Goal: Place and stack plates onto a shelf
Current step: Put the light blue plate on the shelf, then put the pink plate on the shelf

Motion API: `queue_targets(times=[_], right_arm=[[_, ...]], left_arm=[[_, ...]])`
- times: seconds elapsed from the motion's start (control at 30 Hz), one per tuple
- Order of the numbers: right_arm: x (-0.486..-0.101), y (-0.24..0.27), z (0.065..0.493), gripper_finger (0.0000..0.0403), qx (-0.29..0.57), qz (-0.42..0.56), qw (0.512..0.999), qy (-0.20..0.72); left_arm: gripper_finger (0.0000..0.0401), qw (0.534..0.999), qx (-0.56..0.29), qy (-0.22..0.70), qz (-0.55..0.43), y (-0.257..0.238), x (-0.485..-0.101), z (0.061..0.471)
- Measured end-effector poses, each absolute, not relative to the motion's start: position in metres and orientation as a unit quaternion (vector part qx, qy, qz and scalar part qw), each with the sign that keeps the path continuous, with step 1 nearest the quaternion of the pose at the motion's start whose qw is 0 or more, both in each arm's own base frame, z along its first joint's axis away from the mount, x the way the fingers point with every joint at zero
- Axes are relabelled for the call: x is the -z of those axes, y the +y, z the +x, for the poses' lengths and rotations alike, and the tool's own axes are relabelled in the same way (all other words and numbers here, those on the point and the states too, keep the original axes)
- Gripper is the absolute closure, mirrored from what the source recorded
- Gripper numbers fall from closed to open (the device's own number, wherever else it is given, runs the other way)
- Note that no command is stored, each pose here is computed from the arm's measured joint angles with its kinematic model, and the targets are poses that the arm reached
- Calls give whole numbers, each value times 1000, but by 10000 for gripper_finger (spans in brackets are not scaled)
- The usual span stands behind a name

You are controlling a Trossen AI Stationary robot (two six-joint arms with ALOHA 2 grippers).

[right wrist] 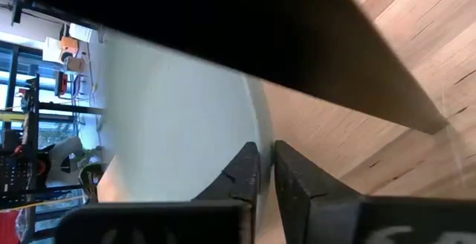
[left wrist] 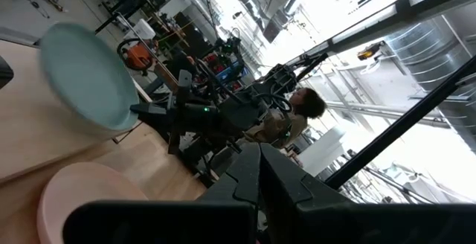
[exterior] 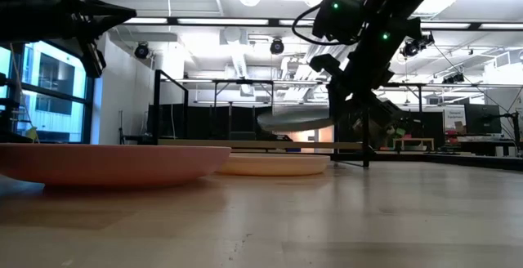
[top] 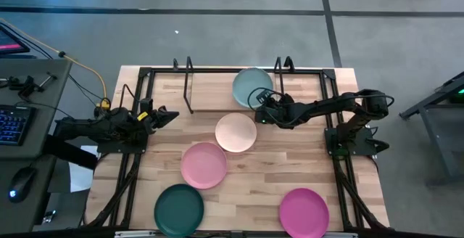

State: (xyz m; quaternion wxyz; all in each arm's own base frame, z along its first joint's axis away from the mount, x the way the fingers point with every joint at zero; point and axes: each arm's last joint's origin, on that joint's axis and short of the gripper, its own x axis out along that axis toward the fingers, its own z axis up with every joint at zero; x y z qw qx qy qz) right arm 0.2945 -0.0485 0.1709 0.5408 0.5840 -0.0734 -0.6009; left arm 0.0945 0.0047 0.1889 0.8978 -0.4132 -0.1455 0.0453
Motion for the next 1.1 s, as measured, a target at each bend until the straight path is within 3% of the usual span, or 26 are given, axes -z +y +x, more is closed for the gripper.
queue_targets(times=[0.37, 0.6, 0.73, 0.83, 0.97, 1.1], right_arm=[[-172, -49, 293, 259, 602, 585, 539, -67], [-185, -47, 287, 234, 588, 588, 555, -29], [-200, -41, 283, 234, 566, 575, 591, -9], [-215, -31, 279, 234, 519, 557, 646, 58], [-232, -11, 273, 234, 418, 519, 726, 172], [-243, 12, 267, 234, 303, 492, 774, 259]], left_arm=[[401, 898, -45, -146, -413, 5, -189, 95], [401, 898, -45, -145, -413, 5, -189, 95], [401, 898, -45, -145, -413, 5, -189, 95], [401, 898, -45, -145, -413, 5, -189, 95], [401, 894, -44, -146, -421, 5, -189, 95], [401, 881, -41, -152, -445, 5, -190, 94]])
